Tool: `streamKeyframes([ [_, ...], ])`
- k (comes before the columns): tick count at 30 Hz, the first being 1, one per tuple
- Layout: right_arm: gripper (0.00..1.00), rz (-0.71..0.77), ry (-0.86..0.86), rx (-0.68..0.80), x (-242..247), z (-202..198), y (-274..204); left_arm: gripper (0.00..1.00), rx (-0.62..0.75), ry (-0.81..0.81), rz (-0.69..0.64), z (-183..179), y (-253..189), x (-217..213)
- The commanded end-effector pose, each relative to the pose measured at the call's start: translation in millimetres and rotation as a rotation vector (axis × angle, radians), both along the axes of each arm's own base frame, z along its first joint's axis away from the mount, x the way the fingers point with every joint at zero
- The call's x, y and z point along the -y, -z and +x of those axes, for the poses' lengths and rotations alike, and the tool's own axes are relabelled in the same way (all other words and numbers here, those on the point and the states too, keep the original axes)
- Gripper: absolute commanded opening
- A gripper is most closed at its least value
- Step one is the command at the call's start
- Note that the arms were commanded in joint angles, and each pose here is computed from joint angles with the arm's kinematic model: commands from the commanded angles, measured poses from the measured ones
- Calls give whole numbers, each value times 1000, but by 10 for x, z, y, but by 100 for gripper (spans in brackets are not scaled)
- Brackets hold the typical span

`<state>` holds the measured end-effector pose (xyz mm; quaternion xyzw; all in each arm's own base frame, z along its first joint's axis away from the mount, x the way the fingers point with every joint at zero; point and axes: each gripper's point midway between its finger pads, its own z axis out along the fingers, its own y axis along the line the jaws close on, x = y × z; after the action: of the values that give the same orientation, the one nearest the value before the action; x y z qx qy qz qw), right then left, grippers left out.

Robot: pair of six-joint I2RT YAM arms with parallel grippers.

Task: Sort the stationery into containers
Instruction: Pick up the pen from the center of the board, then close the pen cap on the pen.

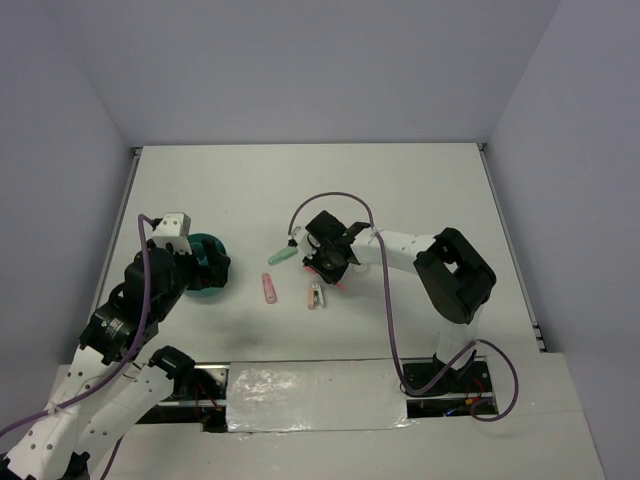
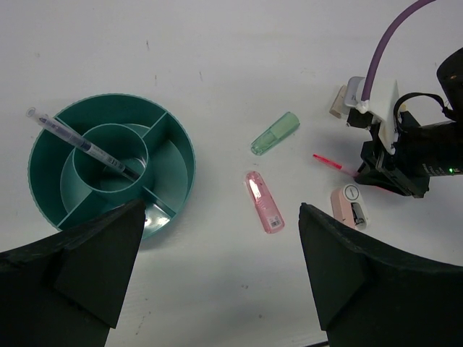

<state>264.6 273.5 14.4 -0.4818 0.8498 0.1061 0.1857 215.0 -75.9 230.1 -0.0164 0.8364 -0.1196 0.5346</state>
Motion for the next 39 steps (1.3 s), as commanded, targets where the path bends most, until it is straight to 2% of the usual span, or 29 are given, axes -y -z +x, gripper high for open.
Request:
streamKeyframes([
  [1,21,11,-14,-4,-77,8,40,99,40,8,-11,45,-103,33],
  [6,11,11,2,-6,-44,-22,56,99,43,7,-12,41,-106,28],
  [11,4,88,0,16,-143,-18,-128,99,41,5,-11,38,-100,25],
  [16,0,194,44,108,-217,118,-619,99,60,-3,-24,20,-153,8],
  [23,0,384,276,222,-1,300,-1546,99,95,-46,-101,27,-309,-3],
  [25,0,417,389,263,158,309,-1718,99,86,16,-157,58,-335,174],
  [26,0,430,527,246,288,281,-1703,99,52,44,-173,129,-286,292],
  [27,0,478,622,293,456,276,-1908,99,50,77,-197,194,-310,405],
  [28,0,487,786,300,704,318,-1868,99,-22,114,-196,294,-197,565],
  [30,0,531,888,318,961,213,-2003,99,-33,147,-212,450,-273,767],
  [32,0,506,1023,335,1263,136,-1972,99,-91,175,-124,617,-77,1077],
  [33,0,537,1043,365,1357,65,-2093,99,-64,193,-101,699,-249,1218],
  [34,0,534,1093,388,1480,31,-2103,99,-135,232,-20,776,10,1460],
  [35,0,519,1131,397,1602,-29,-2097,99,-149,248,27,865,60,1549],
  [36,0,557,1162,428,1715,-104,-2209,99,-132,274,26,980,-65,1685],
  [37,0,575,1199,440,1794,-153,-2228,98,-173,304,64,1114,175,1851],
  [39,0,610,1264,496,2023,-281,-2345,95,-152,355,88,1290,153,2070],
])
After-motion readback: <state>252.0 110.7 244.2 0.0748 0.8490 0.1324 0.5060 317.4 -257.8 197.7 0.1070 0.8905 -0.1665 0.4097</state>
